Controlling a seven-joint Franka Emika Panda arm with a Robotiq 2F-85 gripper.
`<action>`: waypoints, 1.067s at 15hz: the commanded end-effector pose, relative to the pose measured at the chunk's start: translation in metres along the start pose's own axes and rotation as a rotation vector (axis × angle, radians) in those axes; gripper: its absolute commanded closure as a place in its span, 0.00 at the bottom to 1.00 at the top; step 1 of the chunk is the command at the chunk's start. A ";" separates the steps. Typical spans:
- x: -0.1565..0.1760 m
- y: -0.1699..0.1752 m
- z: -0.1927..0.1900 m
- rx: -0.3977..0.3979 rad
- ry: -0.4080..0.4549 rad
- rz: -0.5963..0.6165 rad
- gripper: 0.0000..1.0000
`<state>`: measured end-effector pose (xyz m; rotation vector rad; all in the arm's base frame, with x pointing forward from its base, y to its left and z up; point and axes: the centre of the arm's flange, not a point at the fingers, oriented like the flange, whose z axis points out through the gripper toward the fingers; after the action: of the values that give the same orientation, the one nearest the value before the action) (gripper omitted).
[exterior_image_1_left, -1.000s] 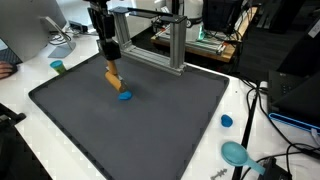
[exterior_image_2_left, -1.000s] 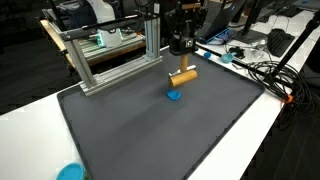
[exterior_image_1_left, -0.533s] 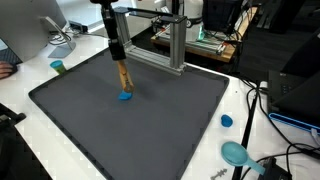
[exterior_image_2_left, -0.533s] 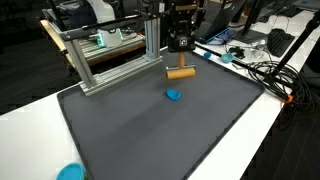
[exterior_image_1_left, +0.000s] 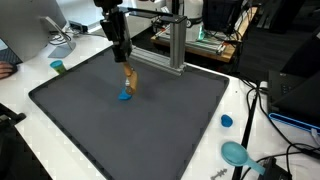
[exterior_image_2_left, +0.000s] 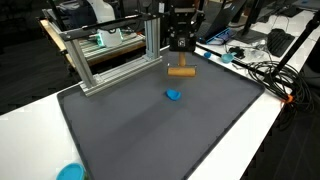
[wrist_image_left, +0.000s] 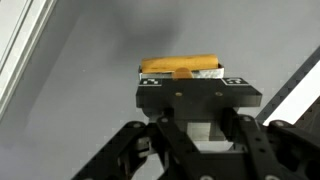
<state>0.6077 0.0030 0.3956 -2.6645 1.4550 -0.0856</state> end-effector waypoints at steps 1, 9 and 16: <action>-0.001 0.000 0.000 -0.002 0.000 0.002 0.53; 0.000 0.001 -0.001 -0.021 -0.015 0.022 0.78; 0.030 0.003 -0.022 -0.066 -0.054 0.086 0.78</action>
<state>0.6034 -0.0176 0.3965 -2.6719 1.5454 0.0628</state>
